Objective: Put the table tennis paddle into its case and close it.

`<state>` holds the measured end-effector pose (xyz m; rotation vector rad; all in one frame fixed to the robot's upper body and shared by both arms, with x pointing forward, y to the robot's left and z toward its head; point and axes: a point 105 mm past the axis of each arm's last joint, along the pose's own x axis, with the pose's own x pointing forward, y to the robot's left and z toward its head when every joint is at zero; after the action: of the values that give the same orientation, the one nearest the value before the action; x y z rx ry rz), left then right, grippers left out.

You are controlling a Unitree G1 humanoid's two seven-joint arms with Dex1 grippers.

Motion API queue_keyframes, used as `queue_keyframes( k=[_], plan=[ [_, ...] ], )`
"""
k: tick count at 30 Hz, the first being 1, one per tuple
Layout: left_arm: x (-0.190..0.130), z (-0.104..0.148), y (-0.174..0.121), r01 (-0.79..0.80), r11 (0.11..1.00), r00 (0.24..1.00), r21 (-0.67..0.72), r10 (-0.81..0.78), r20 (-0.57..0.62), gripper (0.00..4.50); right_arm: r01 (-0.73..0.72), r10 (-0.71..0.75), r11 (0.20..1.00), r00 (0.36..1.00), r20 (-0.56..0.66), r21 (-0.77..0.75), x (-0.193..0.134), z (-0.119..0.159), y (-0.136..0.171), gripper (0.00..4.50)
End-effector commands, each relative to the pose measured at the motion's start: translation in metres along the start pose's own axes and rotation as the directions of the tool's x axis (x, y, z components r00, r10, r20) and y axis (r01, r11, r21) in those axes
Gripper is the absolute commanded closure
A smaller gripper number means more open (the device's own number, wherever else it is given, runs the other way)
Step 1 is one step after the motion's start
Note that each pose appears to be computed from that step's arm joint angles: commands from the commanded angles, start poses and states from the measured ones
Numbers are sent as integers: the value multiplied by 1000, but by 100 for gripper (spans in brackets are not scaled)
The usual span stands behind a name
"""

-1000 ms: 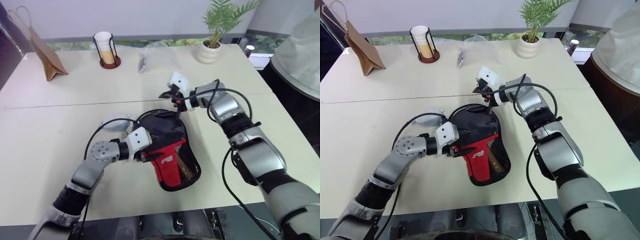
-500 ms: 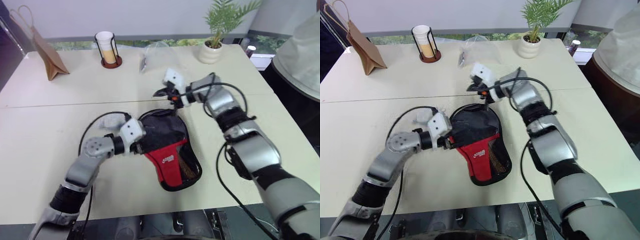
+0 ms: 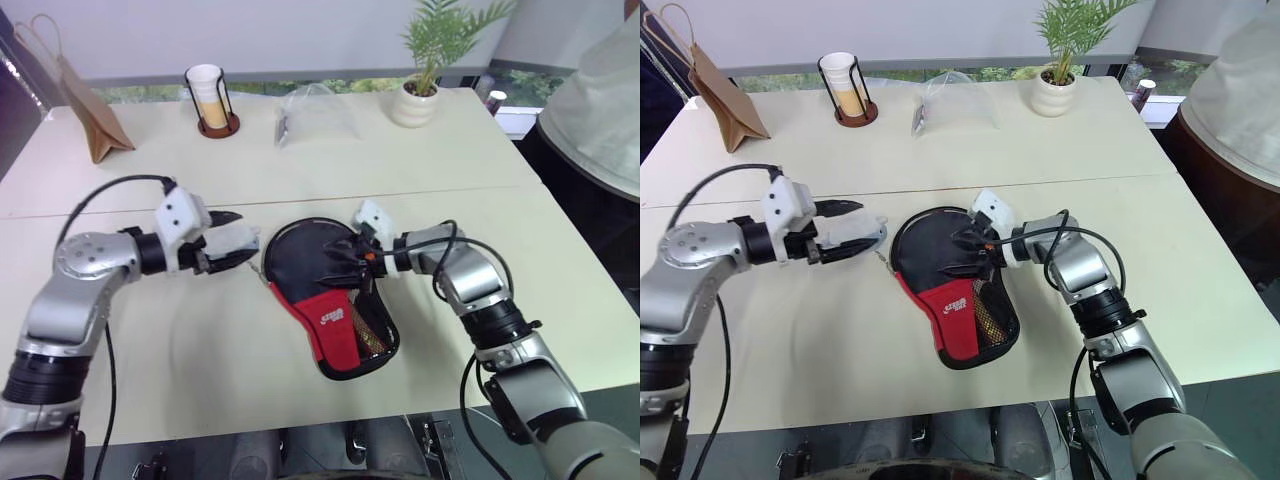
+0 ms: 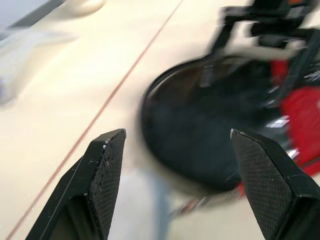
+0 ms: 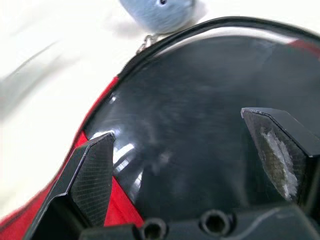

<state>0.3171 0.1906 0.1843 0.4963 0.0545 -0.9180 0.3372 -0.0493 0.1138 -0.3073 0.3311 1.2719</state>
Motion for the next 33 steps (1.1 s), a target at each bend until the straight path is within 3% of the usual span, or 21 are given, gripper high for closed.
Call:
queue_keyframes(
  k=[1,8,18,22,33],
  plan=[
    [-16,5,18,-27,996,999,87,29,-15,104,-3,5,999,999,37,-54,6,12,6,6],
    [-30,-13,28,41,993,997,108,-33,-68,104,14,-26,989,996,-83,-149,19,-17,5,6],
    [-26,-37,39,124,984,983,125,-104,-153,104,-2,-13,988,996,-92,-154,20,-23,7,6],
    [-14,-43,38,155,982,979,108,-138,-149,4,2,-17,988,995,-96,-157,21,-23,7,0],
    [19,-59,38,194,969,968,151,-164,-191,4,19,-36,987,994,-102,-161,19,-21,3,0]
  ],
)
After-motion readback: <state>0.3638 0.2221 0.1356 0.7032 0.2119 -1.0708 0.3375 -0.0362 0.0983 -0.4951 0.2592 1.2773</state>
